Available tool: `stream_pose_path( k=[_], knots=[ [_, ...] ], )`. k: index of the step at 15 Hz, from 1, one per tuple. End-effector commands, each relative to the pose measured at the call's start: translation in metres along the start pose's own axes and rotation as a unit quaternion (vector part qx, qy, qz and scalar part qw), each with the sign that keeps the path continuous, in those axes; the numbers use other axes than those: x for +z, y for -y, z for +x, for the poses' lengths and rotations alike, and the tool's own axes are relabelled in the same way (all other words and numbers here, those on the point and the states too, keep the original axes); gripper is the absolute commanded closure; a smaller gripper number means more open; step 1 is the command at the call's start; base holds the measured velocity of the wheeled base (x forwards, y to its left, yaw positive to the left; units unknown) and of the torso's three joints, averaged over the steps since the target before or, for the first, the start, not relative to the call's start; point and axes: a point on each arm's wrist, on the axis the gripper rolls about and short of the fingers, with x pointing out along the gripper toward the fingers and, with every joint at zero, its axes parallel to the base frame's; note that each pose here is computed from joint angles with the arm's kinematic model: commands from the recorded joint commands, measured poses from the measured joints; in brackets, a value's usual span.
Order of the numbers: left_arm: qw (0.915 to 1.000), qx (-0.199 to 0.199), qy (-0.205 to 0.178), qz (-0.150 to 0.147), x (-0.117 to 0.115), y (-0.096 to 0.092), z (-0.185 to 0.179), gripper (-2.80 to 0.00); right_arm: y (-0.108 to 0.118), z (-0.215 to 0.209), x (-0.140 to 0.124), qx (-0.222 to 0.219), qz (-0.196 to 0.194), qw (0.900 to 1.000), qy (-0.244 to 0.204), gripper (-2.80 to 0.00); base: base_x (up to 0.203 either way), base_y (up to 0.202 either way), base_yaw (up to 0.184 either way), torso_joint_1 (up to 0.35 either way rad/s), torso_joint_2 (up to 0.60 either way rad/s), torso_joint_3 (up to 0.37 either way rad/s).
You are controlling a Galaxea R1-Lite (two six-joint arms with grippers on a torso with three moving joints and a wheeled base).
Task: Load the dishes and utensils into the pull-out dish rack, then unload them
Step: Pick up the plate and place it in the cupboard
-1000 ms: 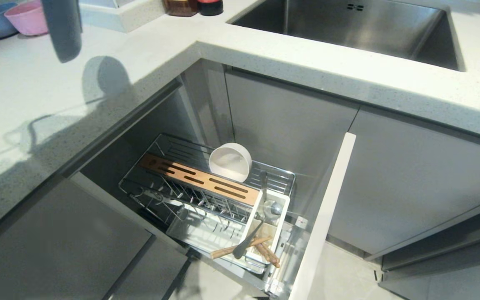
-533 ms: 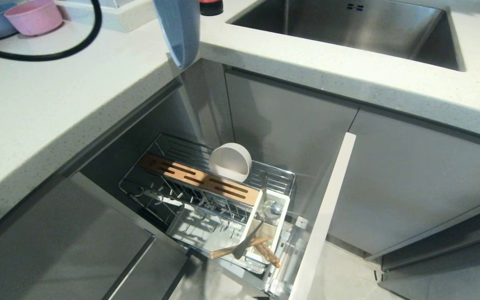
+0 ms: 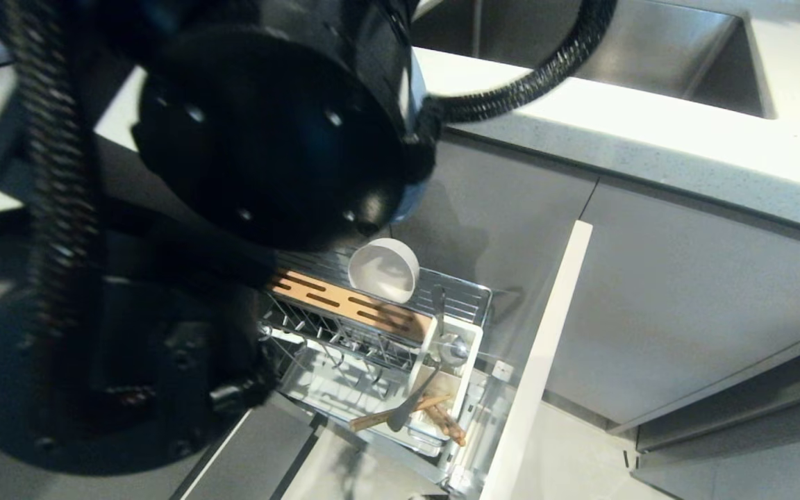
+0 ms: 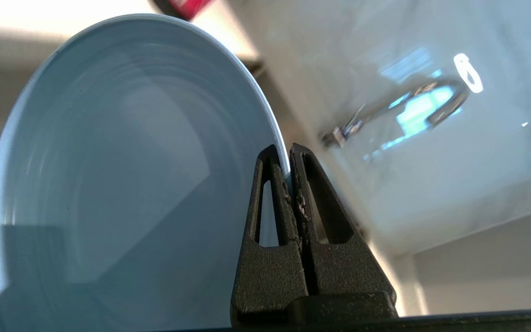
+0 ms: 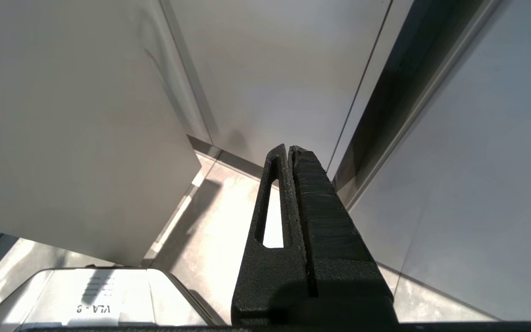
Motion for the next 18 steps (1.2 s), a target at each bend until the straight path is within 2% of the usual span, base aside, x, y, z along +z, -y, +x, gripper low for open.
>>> stream_pose_path(
  k=[1,4,7,10,13,15,18],
  knots=[
    [0.9995,0.007,-0.017,0.024,-0.03,-0.011,-0.005,0.0,0.0,0.0,0.0,0.0,0.0,1.0,-0.001,0.0,0.0,0.0,0.0,0.0,0.0,0.0],
    [0.9984,0.022,-0.025,0.045,-0.051,-0.035,-0.017,0.0,0.0,0.0,0.0,0.0,0.0,1.0,-0.001,0.0,0.0,0.0,0.0,0.0,0.0,0.0],
    [0.9968,0.039,-0.032,0.062,-0.061,-0.05,-0.024,0.0,0.0,0.0,0.0,0.0,0.0,1.0,-0.001,0.0,0.0,0.0,0.0,0.0,0.0,0.0],
    [0.996,0.061,-0.007,0.065,-0.061,-0.065,-0.01,0.0,0.0,0.0,0.0,0.0,0.0,1.0,-0.001,0.0,0.0,0.0,0.0,0.0,0.0,0.0],
    [0.9942,0.094,0.016,0.05,-0.071,-0.083,0.004,0.0,0.0,0.0,0.0,0.0,0.0,1.0,0.0,0.0,0.0,0.0,0.0,0.0,0.0,0.0],
    [0.9943,0.1,0.016,0.034,-0.081,-0.089,0.006,0.0,0.0,0.0,0.0,0.0,0.0,1.0,-0.001,0.0,0.0,0.0,0.0,0.0,0.0,0.0],
    [0.9935,0.109,0.025,0.018,-0.084,-0.096,0.006,0.0,0.0,0.0,0.0,0.0,0.0,1.0,-0.001,0.0,0.0,0.0,0.0,0.0,0.0,0.0]
  ],
)
